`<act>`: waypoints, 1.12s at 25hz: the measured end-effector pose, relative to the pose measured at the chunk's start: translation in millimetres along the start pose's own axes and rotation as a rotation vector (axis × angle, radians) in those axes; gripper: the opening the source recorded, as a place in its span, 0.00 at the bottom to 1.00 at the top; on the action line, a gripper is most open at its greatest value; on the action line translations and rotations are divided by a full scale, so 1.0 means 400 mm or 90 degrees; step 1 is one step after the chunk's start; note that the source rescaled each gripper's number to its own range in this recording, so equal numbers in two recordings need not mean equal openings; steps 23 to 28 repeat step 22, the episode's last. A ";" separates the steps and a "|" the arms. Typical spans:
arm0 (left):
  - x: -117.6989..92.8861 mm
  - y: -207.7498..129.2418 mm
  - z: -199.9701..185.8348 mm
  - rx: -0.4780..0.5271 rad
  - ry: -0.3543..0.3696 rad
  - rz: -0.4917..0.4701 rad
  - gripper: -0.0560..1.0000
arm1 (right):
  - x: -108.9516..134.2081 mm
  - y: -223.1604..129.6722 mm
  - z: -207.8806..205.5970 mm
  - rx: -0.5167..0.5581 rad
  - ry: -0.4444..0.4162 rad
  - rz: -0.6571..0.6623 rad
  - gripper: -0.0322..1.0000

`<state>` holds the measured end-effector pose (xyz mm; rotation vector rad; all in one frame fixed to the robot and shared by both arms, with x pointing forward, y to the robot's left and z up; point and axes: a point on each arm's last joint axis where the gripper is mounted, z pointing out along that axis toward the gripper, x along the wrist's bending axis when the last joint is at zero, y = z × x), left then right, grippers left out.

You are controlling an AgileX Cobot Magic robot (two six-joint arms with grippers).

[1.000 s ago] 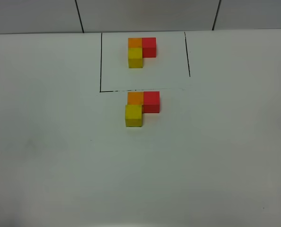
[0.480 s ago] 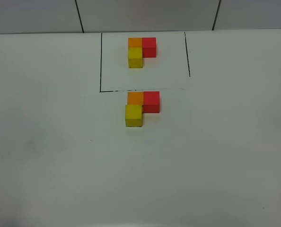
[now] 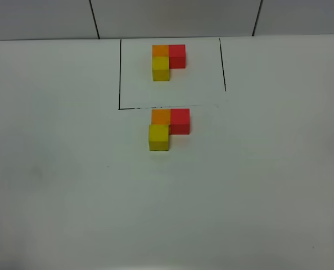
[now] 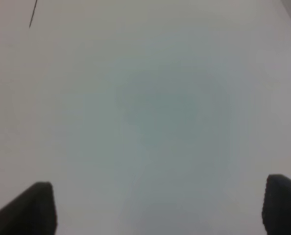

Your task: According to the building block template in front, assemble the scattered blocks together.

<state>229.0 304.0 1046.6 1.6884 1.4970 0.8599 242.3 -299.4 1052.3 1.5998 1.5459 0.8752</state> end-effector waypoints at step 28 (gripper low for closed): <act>0.000 0.000 0.000 0.000 0.000 0.001 0.65 | 0.001 0.000 0.000 0.000 0.002 -0.001 0.78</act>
